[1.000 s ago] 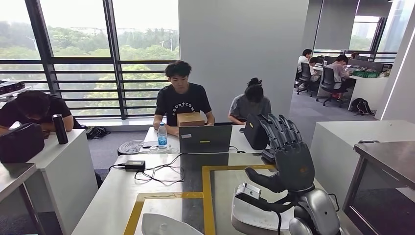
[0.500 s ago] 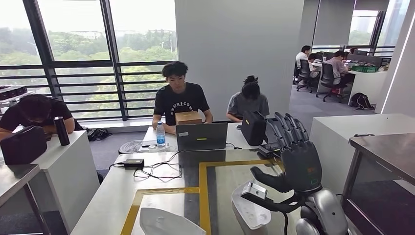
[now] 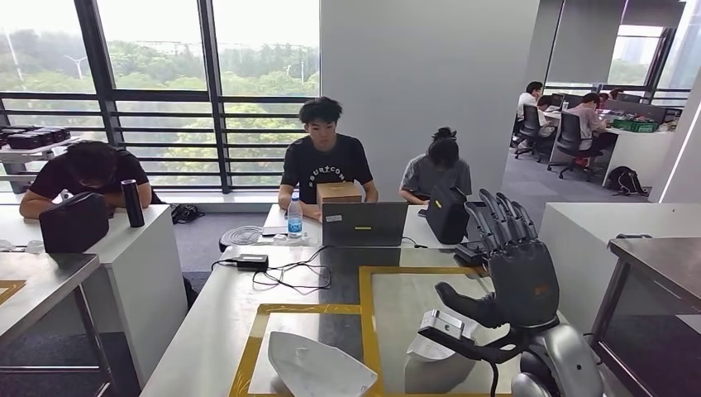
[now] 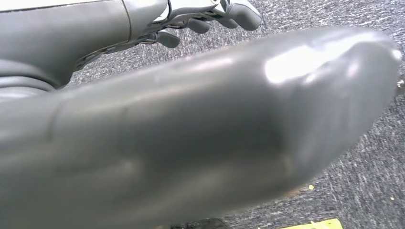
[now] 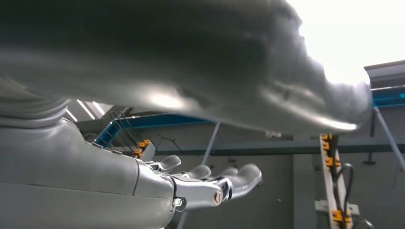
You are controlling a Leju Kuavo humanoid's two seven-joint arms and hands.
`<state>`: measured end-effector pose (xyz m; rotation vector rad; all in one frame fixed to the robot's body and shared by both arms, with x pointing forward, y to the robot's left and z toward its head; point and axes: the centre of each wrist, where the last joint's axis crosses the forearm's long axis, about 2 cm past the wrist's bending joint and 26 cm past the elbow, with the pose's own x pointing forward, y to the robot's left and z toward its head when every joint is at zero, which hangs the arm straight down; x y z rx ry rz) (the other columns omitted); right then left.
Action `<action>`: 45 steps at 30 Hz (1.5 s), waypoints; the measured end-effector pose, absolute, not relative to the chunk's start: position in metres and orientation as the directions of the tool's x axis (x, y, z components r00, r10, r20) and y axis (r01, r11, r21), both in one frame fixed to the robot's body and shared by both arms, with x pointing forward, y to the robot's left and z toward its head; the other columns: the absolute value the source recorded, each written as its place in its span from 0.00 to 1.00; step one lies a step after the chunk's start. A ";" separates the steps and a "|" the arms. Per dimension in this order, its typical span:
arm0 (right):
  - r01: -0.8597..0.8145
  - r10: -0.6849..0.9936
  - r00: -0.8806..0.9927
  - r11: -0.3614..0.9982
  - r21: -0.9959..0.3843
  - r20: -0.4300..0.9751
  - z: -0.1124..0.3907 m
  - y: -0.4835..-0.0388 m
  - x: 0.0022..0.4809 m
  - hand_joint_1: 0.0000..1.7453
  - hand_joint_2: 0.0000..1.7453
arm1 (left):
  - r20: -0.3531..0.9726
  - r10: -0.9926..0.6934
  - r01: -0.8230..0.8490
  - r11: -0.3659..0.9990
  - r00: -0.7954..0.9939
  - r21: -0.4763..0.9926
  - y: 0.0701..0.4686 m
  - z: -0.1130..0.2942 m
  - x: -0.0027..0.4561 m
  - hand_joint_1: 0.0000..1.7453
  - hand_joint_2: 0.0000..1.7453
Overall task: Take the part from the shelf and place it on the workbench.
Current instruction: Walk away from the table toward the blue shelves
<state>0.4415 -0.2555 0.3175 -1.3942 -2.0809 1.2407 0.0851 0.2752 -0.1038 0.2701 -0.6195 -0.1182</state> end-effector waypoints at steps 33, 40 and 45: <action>0.576 0.879 -0.436 0.107 -0.810 -0.195 0.316 -0.257 0.436 0.00 0.00 | 0.551 -0.194 0.038 0.959 0.812 0.282 0.275 -0.104 0.085 0.00 0.00; 0.583 0.881 -0.428 0.100 -0.806 -0.201 0.316 -0.258 0.435 0.00 0.00 | 0.552 -0.194 0.040 0.960 0.811 0.278 0.273 -0.104 0.086 0.00 0.00; 0.585 0.879 -0.430 0.097 -0.806 -0.205 0.316 -0.258 0.435 0.00 0.00 | 0.549 -0.193 0.041 0.960 0.813 0.278 0.273 -0.104 0.086 0.00 0.00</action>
